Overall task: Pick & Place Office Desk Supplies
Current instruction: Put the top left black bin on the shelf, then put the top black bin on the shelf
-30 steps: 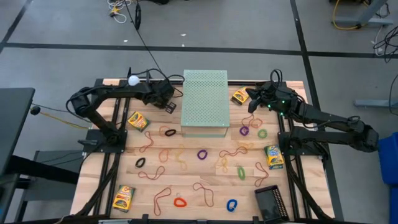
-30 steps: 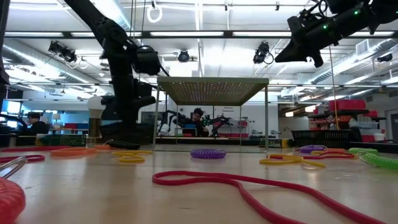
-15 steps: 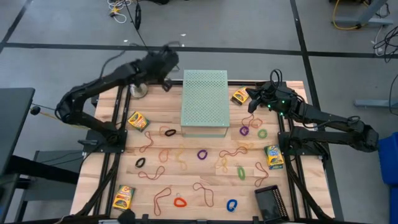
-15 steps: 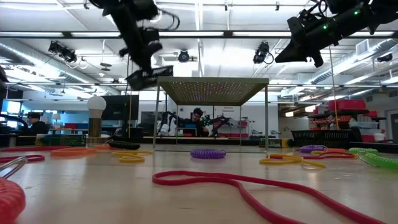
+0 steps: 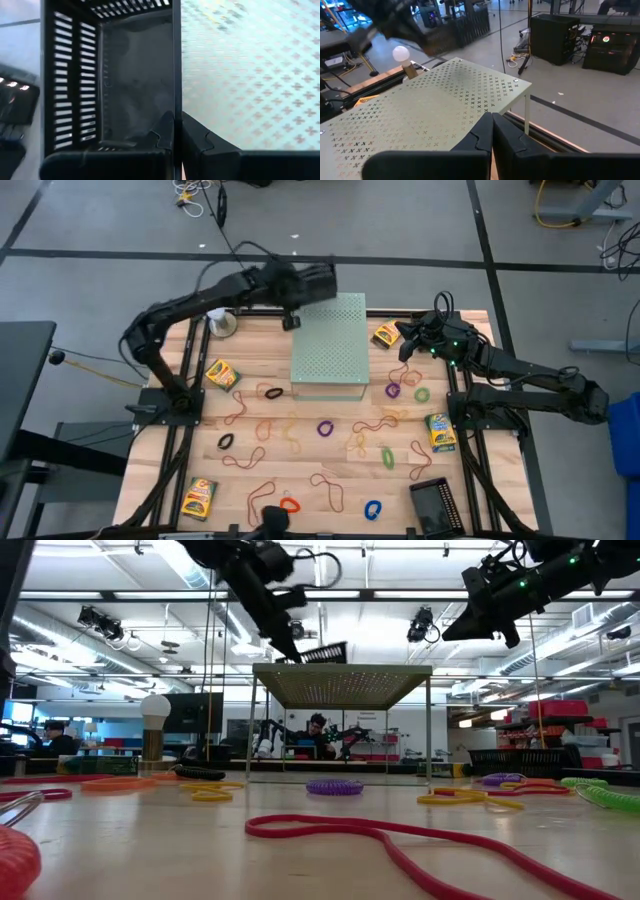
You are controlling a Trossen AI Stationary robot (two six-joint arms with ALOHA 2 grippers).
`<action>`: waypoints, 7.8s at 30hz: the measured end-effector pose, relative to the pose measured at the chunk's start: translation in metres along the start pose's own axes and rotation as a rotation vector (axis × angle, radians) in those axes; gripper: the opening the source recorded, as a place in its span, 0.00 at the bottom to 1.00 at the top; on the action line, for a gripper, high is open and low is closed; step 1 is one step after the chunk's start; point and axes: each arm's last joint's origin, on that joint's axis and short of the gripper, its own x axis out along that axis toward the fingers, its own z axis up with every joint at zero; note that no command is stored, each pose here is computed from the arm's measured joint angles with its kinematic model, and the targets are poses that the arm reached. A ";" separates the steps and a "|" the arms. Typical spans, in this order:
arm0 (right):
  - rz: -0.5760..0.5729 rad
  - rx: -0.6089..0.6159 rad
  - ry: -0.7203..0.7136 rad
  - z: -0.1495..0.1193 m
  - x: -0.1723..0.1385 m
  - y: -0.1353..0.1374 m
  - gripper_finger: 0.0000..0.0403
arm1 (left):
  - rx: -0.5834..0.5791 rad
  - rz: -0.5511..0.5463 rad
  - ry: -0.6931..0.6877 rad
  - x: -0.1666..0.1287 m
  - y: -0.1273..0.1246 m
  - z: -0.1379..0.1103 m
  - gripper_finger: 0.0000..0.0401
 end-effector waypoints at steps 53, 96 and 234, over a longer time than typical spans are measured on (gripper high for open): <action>0.000 -0.026 0.001 0.000 0.000 0.000 0.02 | 0.000 -0.063 -0.006 0.034 -0.019 0.029 0.16; 0.010 -0.004 -0.038 0.004 0.000 0.001 0.02 | 0.004 -0.056 -0.116 0.008 -0.013 0.039 0.25; -0.503 0.532 0.866 0.086 0.095 0.202 0.03 | -0.740 0.160 -0.383 -0.036 -0.101 -0.171 0.02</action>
